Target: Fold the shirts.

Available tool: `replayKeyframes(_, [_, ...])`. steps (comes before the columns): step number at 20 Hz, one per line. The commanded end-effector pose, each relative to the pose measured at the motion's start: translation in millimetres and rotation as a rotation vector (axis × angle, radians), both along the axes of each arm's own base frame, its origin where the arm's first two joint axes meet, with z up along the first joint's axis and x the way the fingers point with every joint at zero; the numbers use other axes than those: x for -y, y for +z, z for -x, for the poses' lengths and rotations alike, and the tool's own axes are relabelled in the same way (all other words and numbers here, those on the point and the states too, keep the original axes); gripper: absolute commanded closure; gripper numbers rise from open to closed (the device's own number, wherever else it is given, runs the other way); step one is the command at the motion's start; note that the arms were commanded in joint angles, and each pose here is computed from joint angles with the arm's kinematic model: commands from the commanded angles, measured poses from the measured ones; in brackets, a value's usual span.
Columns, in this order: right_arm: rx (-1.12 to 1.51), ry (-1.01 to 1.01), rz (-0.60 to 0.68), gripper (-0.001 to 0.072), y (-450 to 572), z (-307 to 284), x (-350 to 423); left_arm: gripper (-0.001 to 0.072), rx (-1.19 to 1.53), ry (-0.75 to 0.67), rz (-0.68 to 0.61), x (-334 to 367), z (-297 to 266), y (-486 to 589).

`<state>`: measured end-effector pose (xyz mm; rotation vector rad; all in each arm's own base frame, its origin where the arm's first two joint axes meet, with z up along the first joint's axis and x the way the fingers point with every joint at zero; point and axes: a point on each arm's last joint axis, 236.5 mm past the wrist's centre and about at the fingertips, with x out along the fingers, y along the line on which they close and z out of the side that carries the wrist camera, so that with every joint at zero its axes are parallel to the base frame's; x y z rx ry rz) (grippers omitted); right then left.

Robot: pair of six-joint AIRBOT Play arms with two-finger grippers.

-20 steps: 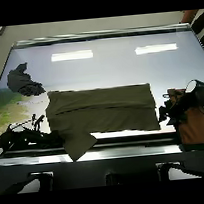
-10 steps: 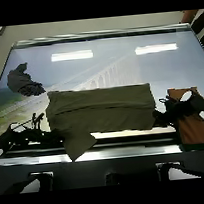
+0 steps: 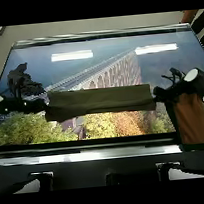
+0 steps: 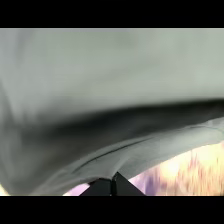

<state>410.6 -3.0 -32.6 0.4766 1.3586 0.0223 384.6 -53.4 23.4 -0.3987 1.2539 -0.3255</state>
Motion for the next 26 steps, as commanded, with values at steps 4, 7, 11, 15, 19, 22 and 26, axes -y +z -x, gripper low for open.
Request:
replayKeyframes(4, [-0.071,-0.071,-0.006,0.0675,-48.9,-70.1,-10.8,0.0675,-0.163,-0.073,0.042,-2.9,-83.1,-53.5])
replayKeyframes(7, [-0.126,-0.083,-0.018,0.0640,-66.1,-63.4,-12.7,0.0619,-0.252,-0.100,0.070,2.8,-87.4,-88.3])
replayKeyframes(11, [-0.119,0.077,-0.027,0.0017,-36.4,-48.5,4.3,0.0240,-0.213,-0.119,0.090,-2.0,-89.8,-69.7])
replayKeyframes(15, [-0.182,-0.021,-0.180,0.0023,-47.7,-40.3,14.7,0.0240,-0.101,-0.110,0.201,14.4,-97.4,-12.0])
replayKeyframes(19, [-0.219,-0.055,-0.298,0.0164,-69.9,-50.2,-23.2,0.0249,-0.041,-0.173,0.206,46.1,-91.4,20.9])
replayKeyframes(22, [-0.175,-0.054,-0.341,0.0674,-57.8,-61.5,-42.7,0.0432,-0.049,-0.249,0.205,84.2,-81.3,22.6])
replayKeyframes(26, [0.032,0.074,-0.391,0.0676,42.6,-64.8,-64.0,0.0672,-0.045,-0.334,0.196,172.0,-64.0,-11.5])
